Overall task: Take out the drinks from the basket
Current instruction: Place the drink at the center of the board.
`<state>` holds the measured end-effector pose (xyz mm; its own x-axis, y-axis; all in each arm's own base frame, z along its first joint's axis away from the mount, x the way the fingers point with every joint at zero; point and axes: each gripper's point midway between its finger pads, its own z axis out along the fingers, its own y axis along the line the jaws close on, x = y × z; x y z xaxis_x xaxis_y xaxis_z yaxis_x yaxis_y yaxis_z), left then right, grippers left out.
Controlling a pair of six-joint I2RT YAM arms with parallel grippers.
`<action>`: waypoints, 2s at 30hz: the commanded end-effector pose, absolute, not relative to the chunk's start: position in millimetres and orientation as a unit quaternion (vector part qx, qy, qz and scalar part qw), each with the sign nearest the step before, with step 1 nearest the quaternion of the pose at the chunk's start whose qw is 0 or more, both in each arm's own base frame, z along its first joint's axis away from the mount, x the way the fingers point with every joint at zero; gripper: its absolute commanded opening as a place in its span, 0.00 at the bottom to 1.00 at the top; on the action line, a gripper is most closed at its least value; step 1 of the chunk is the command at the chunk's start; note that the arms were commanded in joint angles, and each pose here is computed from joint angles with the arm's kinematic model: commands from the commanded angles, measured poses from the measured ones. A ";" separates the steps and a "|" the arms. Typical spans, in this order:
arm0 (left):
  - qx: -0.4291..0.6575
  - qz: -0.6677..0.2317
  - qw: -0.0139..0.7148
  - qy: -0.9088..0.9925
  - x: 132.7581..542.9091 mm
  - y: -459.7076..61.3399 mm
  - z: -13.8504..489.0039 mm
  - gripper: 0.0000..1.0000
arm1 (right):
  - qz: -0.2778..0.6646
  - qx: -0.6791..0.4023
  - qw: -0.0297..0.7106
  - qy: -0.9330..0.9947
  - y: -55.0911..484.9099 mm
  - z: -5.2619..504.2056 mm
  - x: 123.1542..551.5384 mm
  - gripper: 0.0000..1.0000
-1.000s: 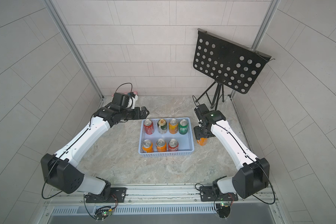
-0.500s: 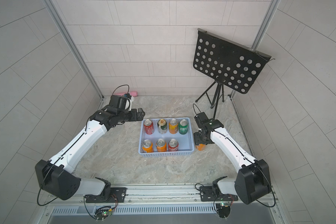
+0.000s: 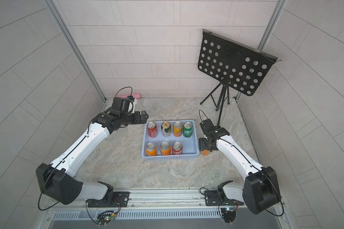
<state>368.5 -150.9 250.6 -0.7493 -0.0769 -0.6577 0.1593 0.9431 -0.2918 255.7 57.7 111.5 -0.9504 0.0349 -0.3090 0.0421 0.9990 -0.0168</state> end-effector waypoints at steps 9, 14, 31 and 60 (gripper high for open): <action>0.026 -0.169 0.347 0.922 366.1 -150.3 246.9 1.00 | -0.009 0.028 0.175 0.984 57.3 114.7 257.6 0.23; 0.027 -0.168 0.347 0.922 365.8 -150.3 246.6 1.00 | -0.008 0.027 0.169 0.985 58.3 112.0 256.0 0.36; 0.028 -0.175 0.345 0.922 364.3 -151.8 247.5 1.00 | -0.009 0.026 0.168 0.985 59.3 114.0 254.3 0.72; -0.003 -0.207 0.375 0.904 405.6 -167.7 275.2 1.00 | -0.018 -0.011 0.257 0.966 55.4 209.9 285.3 0.84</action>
